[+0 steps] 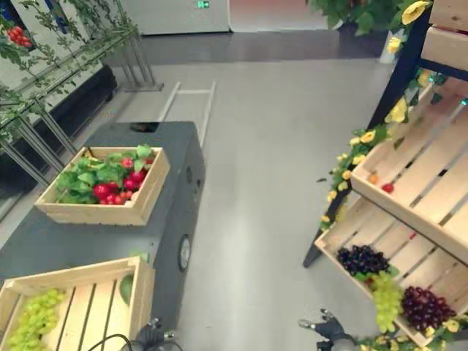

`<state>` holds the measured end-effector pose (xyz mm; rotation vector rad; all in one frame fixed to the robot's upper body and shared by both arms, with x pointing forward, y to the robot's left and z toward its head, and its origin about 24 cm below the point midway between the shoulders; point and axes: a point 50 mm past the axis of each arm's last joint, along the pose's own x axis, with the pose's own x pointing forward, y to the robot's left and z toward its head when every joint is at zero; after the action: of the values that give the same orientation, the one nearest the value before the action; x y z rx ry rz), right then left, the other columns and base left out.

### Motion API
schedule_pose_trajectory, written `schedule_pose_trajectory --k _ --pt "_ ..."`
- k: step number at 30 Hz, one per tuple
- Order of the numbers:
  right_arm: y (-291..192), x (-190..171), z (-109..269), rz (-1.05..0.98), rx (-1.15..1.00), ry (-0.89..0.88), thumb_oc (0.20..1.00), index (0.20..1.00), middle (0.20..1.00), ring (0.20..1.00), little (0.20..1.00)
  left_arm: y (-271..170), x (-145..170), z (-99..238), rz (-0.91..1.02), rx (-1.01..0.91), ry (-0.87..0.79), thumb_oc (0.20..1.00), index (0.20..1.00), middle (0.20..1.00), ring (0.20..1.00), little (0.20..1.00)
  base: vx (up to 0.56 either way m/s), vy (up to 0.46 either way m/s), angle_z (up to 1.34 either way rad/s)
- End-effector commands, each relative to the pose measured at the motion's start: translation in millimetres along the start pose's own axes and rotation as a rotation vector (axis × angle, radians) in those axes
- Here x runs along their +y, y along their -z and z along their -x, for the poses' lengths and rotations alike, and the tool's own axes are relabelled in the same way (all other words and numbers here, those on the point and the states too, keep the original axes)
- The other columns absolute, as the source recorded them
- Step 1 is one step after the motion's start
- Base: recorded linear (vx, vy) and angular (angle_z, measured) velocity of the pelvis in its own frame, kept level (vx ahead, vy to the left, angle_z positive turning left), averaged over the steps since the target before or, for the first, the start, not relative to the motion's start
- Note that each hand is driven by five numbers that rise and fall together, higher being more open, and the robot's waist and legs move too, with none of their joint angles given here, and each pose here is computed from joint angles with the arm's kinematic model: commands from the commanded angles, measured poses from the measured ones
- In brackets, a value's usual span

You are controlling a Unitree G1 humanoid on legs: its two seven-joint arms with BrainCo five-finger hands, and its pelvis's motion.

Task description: Pick up the fruits from the basket on one side to the basket on the other side

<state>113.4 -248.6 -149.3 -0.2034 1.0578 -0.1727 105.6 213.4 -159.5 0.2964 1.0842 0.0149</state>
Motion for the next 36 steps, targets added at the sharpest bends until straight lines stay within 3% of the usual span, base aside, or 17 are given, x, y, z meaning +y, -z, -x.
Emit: schedule_pose_trajectory --k 1,13,16,19,24,29,36 --pt "-15.9 10.8 -4.1 0.045 -0.035 -0.034 1.000 1.000 1.000 1.000 1.000 -20.9 9.3 -5.9 -0.041 -0.043 -0.021 1.000 1.000 1.000 1.000 1.000 -0.49 0.250 1.72" --pt "-33.7 11.6 -4.5 0.015 -0.123 -0.034 1.000 1.000 1.000 1.000 1.000 -32.7 12.0 -6.2 0.019 -0.105 -0.036 1.000 1.000 1.000 1.000 1.000 0.00 0.000 0.00" --pt "-88.3 7.7 3.5 0.006 -0.382 -0.042 1.000 1.000 1.000 1.000 1.000 -81.9 22.0 0.1 0.045 -0.356 -0.064 1.000 1.000 1.000 1.000 1.000 -0.02 -0.004 -0.03" --pt "-111.7 3.6 9.3 0.019 -0.480 -0.042 1.000 1.000 1.000 1.000 1.000 -103.2 32.4 6.9 0.060 -0.465 -0.087 1.000 1.000 1.000 1.000 1.000 -0.02 -0.008 -0.04" --pt "-185.4 0.3 46.3 0.032 -0.822 -0.093 1.000 1.000 1.000 1.000 1.000 -167.0 62.1 50.4 0.144 -0.830 -0.111 1.000 1.000 1.000 1.000 1.000 -0.01 -0.019 -0.01" --pt "-235.1 2.4 85.1 0.069 -1.071 -0.131 1.000 1.000 1.000 1.000 1.000 -194.6 78.2 91.5 0.234 -1.060 -0.114 1.000 1.000 1.000 1.000 1.000 -0.03 -0.054 0.02" --pt "-263.0 3.0 113.6 0.059 -1.235 -0.150 1.000 1.000 1.000 1.000 1.000 -204.3 93.3 118.4 0.241 -1.195 -0.178 1.000 1.000 1.000 1.000 1.000 -0.04 -0.065 0.24"
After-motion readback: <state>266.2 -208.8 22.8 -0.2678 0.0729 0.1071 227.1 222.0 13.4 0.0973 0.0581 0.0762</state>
